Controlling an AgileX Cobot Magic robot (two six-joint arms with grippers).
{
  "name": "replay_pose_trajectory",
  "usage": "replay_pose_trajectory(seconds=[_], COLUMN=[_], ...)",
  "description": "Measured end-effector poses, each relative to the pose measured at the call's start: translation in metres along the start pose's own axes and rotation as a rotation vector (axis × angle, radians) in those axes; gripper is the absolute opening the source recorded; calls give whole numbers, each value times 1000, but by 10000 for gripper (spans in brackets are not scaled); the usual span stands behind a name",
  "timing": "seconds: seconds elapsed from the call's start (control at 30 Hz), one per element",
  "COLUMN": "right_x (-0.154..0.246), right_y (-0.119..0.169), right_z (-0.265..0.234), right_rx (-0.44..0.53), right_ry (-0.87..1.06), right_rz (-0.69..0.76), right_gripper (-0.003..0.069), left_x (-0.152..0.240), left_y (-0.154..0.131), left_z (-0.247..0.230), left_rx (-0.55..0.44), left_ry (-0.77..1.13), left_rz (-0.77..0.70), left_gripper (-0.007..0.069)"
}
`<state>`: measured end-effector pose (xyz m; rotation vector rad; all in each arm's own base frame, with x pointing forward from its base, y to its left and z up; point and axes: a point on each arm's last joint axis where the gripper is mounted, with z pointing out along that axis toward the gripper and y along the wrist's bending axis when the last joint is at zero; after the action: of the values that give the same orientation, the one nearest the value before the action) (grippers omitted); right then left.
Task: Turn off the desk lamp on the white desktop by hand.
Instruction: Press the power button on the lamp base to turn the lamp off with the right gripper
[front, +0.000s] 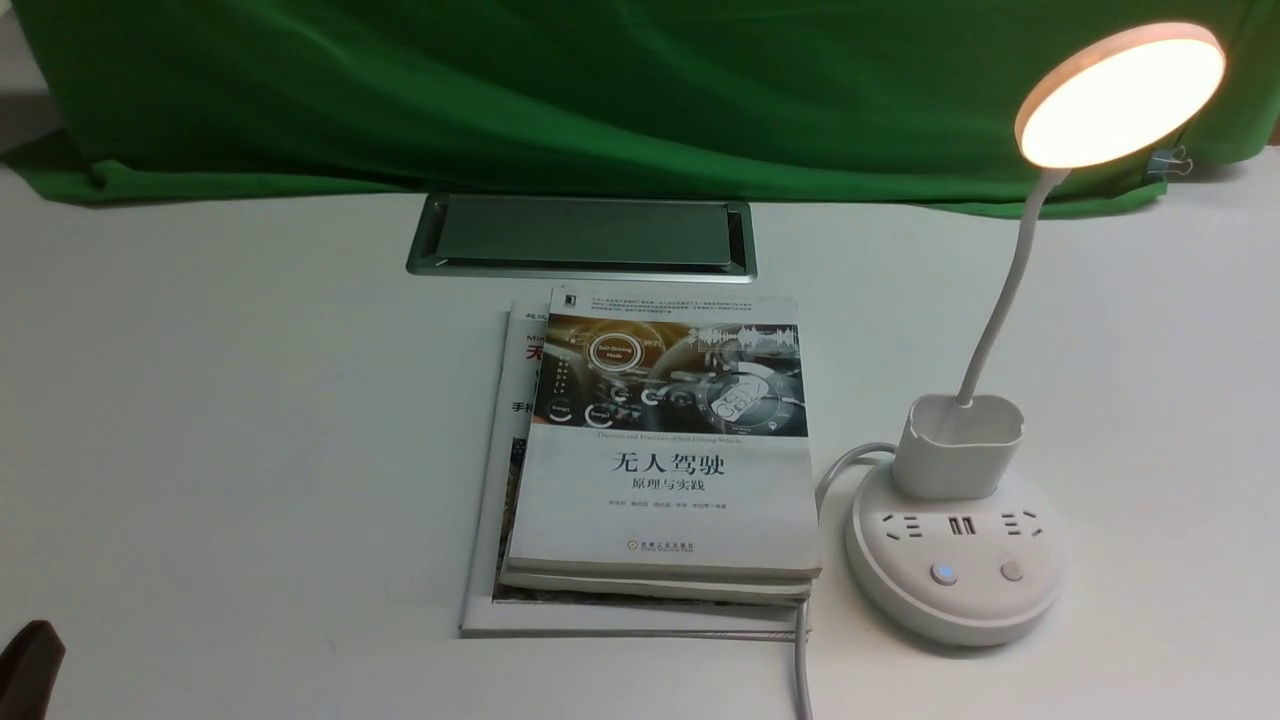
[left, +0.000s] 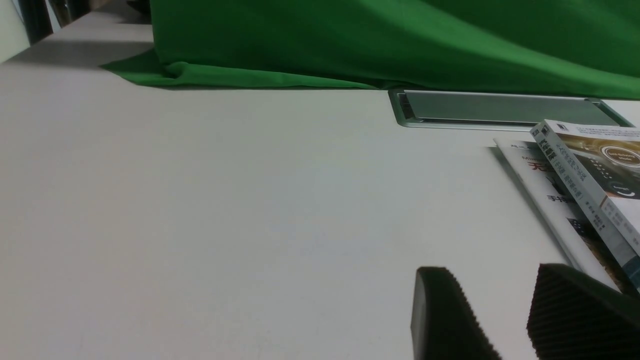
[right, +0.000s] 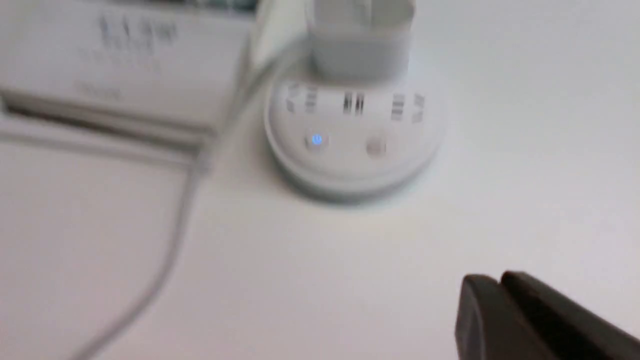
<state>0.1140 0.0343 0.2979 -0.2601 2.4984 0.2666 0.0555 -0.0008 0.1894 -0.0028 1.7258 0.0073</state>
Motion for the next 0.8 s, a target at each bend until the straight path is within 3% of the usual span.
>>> replay_pose_trajectory(seconds=[0.53, 0.8], right_x=[-18, -27], right_y=[-4, 23], right_z=[71, 106], right_rx=[-34, -81], right_ry=[284, 410], right_rz=[34, -70], right_gripper=[36, 36], left_x=[0, 0], left_y=[0, 0], left_z=[0, 0], left_rx=[0, 0], left_ry=[0, 0], left_rz=[0, 0], left_gripper=[242, 242])
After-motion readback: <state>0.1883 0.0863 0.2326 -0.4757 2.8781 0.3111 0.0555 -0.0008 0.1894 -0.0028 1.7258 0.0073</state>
